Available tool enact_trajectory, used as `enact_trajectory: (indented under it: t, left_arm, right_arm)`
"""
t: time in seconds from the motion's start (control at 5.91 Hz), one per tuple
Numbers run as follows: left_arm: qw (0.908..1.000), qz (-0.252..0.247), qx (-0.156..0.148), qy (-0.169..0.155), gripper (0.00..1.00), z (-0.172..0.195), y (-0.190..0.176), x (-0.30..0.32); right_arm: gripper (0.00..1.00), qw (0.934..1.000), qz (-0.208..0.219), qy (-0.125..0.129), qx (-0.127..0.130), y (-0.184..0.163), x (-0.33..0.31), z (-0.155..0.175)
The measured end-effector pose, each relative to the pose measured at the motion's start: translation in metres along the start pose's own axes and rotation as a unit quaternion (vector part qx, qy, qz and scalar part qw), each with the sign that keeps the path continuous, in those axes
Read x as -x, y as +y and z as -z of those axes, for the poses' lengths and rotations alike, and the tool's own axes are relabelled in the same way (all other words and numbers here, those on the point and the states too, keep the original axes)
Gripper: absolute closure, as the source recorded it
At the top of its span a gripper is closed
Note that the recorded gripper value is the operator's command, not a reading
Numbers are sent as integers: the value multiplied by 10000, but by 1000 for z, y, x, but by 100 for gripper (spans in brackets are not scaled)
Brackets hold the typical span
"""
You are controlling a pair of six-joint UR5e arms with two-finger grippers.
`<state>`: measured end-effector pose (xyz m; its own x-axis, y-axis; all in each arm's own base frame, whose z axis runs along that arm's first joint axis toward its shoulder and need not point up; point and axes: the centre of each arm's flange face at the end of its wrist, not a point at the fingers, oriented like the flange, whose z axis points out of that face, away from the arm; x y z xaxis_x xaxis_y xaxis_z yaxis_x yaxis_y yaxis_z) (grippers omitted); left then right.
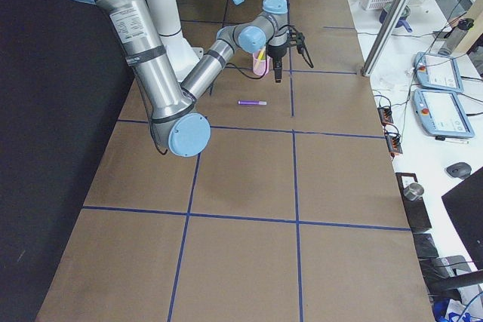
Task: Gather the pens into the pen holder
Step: 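Lift the orange marker and carry it over the cup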
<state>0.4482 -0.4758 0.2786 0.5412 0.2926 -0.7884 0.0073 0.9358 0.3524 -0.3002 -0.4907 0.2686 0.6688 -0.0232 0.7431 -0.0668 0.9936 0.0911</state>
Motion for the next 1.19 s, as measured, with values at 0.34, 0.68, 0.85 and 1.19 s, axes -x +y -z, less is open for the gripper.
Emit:
enact_trajectory:
  t: [0.34,0.68,0.85,1.19]
  left_arm:
    - [9896,-265,-1251,658,100,84,-9,-44]
    - [9573,-251,-2630,1178,100,119,3,-72]
    - [9389,-202,-3130,1418,100,95,27,-85]
    - [9048,-39,-3852,1814,100,35,59,-89]
  right_arm:
    - [0,9993,-289,-58,217,-7,-31,2]
    - [0,9981,-473,-20,394,-11,-47,-8]
    - [0,9976,-505,-41,472,-11,-48,-12]
    - [0,9977,-487,-14,465,-11,-50,-15]
